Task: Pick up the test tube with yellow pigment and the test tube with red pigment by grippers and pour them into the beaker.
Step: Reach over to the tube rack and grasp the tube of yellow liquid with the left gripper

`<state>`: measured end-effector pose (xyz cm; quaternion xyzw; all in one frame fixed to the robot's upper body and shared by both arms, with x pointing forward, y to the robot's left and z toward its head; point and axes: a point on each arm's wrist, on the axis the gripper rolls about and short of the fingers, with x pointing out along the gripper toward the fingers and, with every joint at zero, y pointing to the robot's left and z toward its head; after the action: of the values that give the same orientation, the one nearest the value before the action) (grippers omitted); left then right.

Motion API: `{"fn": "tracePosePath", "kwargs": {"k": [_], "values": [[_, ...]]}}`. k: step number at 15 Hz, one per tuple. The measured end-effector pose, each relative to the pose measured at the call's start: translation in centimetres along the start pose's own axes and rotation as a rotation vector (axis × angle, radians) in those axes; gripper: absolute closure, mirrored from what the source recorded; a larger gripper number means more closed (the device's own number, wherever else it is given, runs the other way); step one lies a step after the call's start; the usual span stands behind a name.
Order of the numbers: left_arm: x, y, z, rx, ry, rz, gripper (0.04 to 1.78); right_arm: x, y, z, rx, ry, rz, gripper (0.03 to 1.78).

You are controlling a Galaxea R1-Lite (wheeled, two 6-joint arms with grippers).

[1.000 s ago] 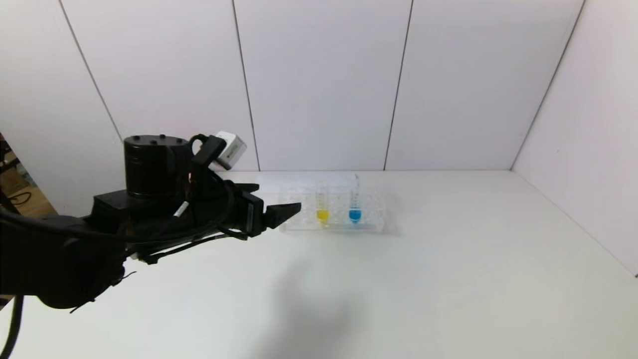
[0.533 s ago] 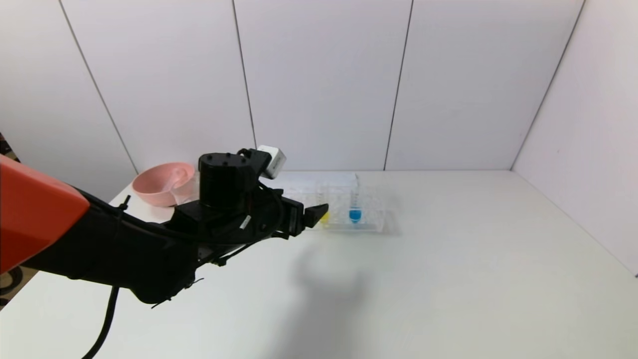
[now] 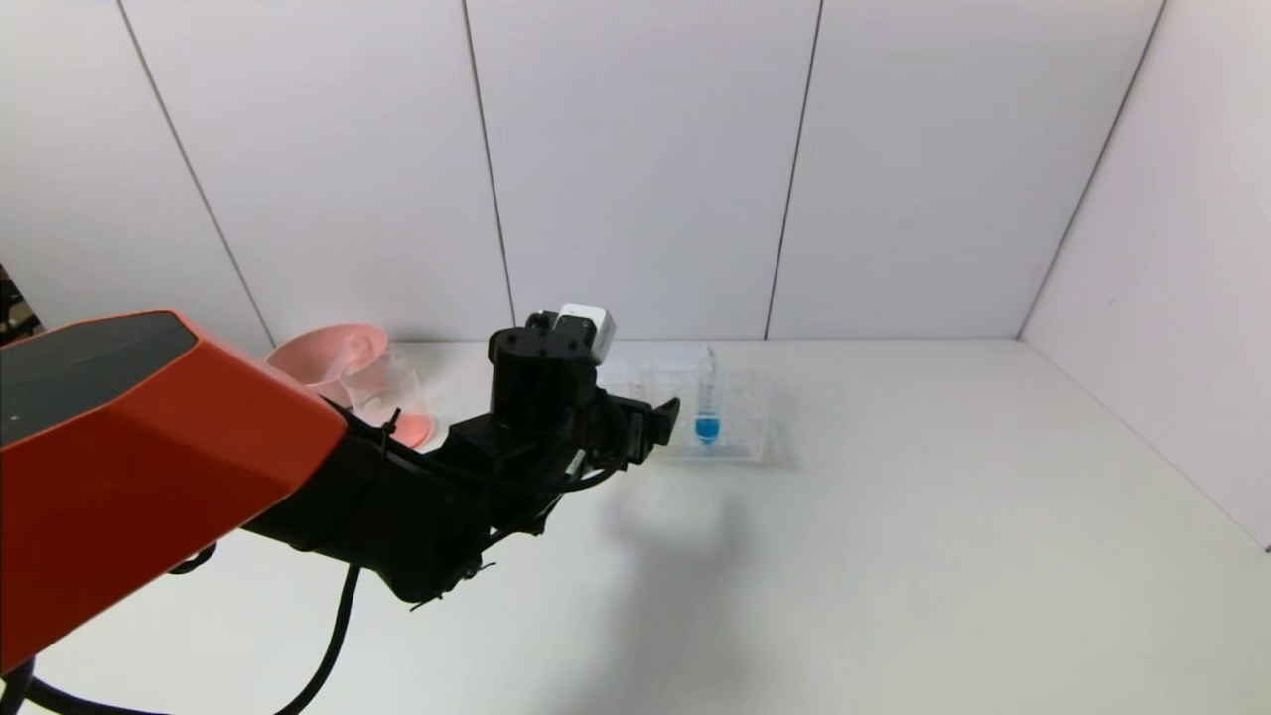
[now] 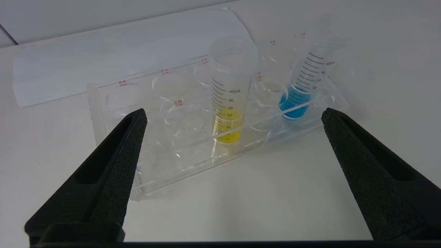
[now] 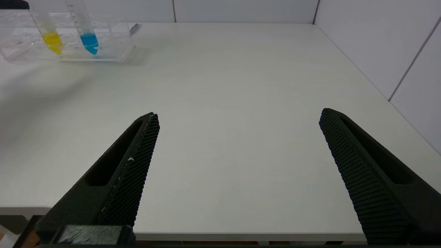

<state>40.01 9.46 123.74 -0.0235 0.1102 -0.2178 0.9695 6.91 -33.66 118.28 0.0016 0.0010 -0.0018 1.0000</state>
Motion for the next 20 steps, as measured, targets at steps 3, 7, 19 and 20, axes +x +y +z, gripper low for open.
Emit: {"fn": "tracePosePath", "kwargs": {"k": [3, 7, 19, 20], "values": [[1.2, -0.5, -0.6, -0.005, -0.04, 0.043, 0.05, 0.0, 0.0, 0.0, 0.0, 0.0, 0.0, 0.11], [2.5, -1.0, -1.7, -0.001, -0.048, 0.083, 0.05, 0.0, 0.0, 0.0, 0.0, 0.0, 0.0, 0.11], [4.4, -1.4, -3.3, -0.021, -0.134, 0.147, 0.05, 0.0, 0.0, 0.0, 0.0, 0.0, 0.0, 0.11], [4.5, -1.4, -3.2, -0.022, -0.135, 0.147, 0.05, 0.0, 0.0, 0.0, 0.0, 0.0, 0.0, 0.11]]}}
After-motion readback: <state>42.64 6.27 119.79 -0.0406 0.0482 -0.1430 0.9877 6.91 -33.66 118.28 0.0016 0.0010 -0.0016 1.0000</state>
